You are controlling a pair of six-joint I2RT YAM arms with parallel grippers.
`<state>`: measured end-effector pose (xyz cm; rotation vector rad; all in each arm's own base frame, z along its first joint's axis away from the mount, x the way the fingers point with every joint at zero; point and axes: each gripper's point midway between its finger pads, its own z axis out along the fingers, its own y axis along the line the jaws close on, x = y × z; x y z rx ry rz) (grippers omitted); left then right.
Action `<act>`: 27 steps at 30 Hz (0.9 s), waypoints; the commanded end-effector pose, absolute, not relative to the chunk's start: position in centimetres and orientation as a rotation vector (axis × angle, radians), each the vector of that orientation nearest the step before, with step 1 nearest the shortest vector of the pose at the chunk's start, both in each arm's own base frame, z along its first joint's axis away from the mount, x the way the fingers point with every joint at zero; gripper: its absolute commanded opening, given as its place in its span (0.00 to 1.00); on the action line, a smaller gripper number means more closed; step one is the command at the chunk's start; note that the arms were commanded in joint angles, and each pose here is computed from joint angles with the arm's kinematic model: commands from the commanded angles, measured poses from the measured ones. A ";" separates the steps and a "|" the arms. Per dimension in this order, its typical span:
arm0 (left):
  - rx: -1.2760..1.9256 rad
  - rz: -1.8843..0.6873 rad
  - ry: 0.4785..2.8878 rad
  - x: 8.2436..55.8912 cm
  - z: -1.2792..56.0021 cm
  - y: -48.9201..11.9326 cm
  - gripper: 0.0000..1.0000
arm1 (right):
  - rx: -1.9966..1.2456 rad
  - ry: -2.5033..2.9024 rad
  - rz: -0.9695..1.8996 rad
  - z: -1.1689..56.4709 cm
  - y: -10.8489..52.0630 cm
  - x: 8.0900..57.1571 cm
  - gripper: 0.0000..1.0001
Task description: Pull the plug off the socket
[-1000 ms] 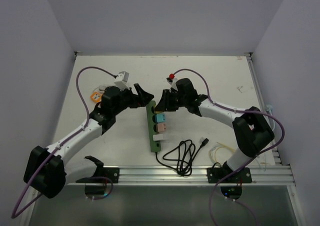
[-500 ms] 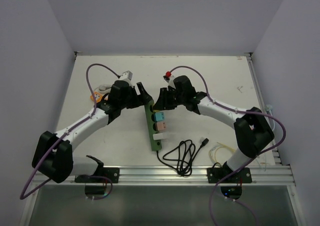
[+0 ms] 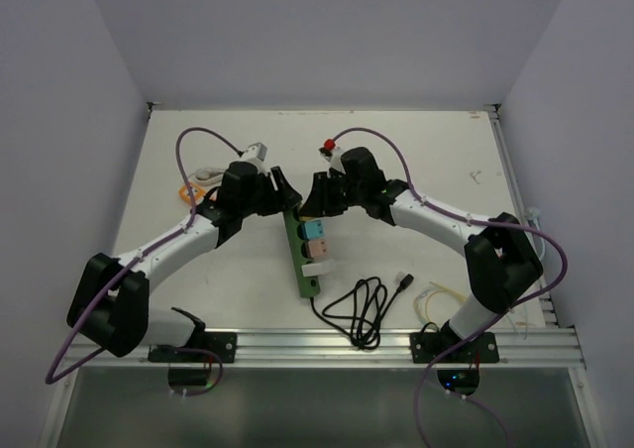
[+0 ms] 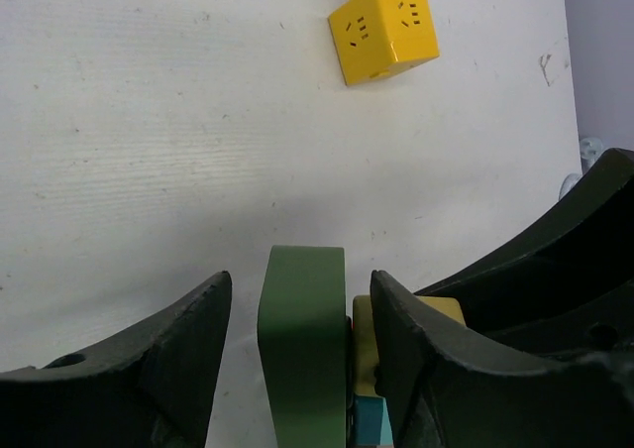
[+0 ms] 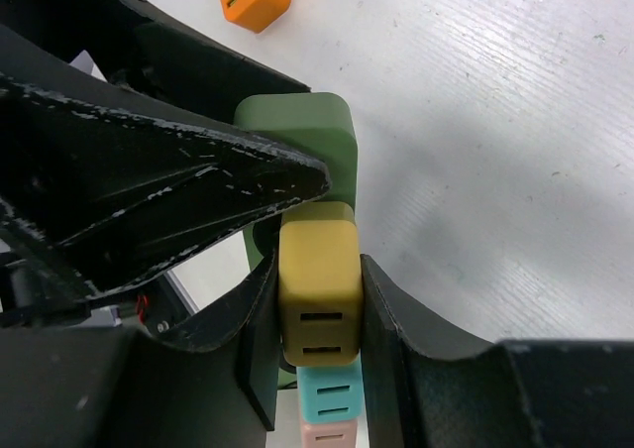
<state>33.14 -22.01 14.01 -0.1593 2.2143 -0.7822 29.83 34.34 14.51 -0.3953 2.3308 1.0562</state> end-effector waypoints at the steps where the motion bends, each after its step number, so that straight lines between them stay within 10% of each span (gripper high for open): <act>1: -0.116 -0.791 2.128 34.0 15.0 -22.2 0.60 | -0.449 2.112 1.179 21.9 36.1 30.4 0.00; 7: -0.086 -0.788 2.117 33.6 14.4 -22.0 0.40 | -0.453 2.100 1.202 22.7 36.4 30.1 0.00; 11: -0.054 -0.756 2.097 33.5 14.5 -21.5 0.00 | -0.457 2.102 1.198 23.0 36.3 30.0 0.00; 27: -0.093 -0.433 2.073 34.1 14.5 -13.9 0.00 | -0.472 2.116 1.153 23.4 34.6 29.0 0.00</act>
